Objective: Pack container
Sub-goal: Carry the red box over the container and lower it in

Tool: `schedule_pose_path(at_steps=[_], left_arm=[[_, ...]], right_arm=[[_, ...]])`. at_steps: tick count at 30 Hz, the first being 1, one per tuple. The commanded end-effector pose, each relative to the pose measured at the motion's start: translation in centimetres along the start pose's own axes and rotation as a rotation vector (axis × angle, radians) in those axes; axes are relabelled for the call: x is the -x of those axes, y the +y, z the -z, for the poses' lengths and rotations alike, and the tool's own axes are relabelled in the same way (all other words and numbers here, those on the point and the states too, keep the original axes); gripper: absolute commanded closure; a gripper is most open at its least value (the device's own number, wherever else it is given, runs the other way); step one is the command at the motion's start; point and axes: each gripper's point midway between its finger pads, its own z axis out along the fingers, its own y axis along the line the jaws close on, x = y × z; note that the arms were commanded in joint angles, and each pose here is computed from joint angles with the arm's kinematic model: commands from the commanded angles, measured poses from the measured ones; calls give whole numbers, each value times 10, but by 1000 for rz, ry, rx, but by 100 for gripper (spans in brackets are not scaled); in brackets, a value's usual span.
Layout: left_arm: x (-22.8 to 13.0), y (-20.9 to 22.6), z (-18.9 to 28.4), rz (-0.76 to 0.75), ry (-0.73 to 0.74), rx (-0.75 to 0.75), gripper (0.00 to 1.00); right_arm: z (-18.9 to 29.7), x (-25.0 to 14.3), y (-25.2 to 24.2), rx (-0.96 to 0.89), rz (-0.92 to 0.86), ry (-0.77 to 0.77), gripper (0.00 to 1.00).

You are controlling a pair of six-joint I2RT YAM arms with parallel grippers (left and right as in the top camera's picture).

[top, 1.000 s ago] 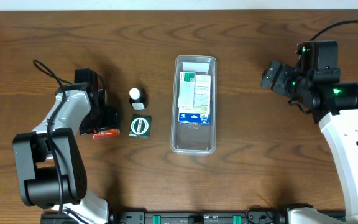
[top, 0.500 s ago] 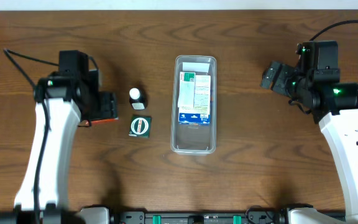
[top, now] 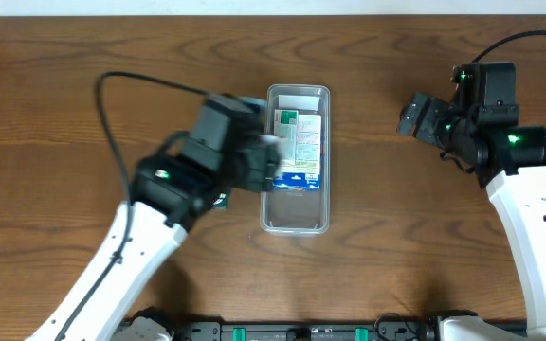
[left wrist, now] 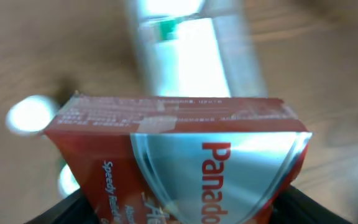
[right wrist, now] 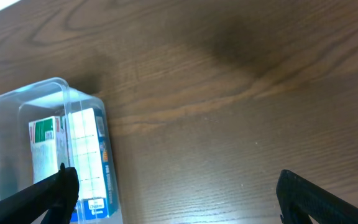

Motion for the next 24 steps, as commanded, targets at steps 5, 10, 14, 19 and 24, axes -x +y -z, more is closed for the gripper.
schedule_pose_path(at_steps=[5,10,14,19,24], left_arm=[[-9,-41,-38,-27,48,-6,29],[-36,-48,-76,51,170,30,30],[-57,-46,-104,117,255,77,31],[-77,-38,-125,176,336,135,31],[-93,-30,-124,222,401,186,32]], right_arm=[[2,3,-2,-6,6,-9,1],[2,3,-2,-6,7,-8,1],[2,3,-2,-6,7,-8,1],[2,3,-2,-6,6,-8,1],[2,3,-2,-6,6,-9,1]])
